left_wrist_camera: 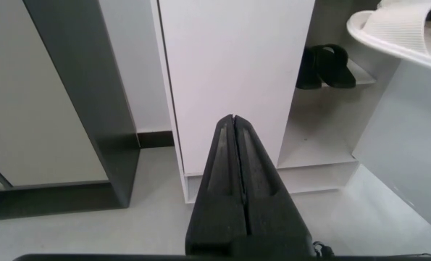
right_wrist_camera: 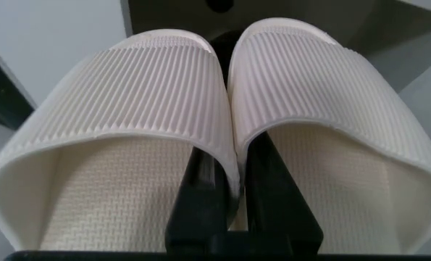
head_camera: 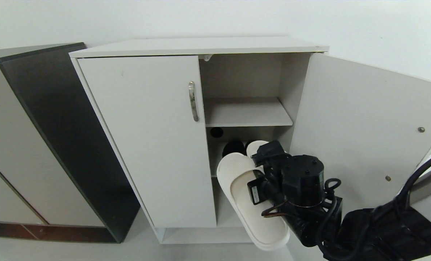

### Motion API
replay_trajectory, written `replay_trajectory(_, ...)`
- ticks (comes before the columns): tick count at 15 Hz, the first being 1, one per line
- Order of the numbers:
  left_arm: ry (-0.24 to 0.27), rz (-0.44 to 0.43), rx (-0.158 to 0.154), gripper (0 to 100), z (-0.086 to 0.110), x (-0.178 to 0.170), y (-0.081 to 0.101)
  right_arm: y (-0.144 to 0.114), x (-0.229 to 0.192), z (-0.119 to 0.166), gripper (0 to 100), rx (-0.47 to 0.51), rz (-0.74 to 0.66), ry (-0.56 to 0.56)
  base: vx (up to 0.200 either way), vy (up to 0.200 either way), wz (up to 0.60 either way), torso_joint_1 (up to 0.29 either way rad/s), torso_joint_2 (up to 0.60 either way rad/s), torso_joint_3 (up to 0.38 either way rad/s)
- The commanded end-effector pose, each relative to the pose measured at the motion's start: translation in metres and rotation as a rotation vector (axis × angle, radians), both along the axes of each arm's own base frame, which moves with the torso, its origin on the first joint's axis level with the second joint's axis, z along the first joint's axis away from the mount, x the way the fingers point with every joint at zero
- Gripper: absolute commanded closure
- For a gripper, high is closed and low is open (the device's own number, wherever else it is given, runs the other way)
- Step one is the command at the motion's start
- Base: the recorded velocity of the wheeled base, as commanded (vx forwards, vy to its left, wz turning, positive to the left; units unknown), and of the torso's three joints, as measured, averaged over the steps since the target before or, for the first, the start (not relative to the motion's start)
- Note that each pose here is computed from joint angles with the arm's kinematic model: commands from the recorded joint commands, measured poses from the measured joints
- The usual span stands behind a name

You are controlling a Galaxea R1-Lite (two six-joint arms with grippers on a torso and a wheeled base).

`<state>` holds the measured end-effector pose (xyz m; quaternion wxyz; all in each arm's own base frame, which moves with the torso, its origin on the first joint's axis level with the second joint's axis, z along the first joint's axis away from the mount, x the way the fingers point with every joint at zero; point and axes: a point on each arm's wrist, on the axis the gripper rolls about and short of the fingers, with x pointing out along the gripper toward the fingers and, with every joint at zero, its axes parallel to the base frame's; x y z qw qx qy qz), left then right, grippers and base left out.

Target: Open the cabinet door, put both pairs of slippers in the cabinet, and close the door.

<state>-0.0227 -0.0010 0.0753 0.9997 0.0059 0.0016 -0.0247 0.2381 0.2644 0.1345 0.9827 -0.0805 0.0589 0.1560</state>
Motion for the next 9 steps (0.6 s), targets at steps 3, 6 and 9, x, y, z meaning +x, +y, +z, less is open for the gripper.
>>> replay_trajectory(3,0.001,0.000,0.002,100,0.000,0.000,0.000,0.022,-0.001,0.043,100,0.097,-0.111,0.034,0.000,0.000,0.00,0.000,0.00,0.000)
replay_trajectory(6,0.001,-0.001,0.002,100,0.000,0.000,0.000,0.024,0.001,0.084,100,0.155,-0.180,0.087,0.000,0.000,0.00,0.000,0.00,0.000)
replay_trajectory(9,0.001,0.000,0.002,100,0.000,0.000,0.000,0.031,0.010,0.094,100,0.170,-0.263,0.063,0.000,0.000,0.00,0.000,0.00,0.000)
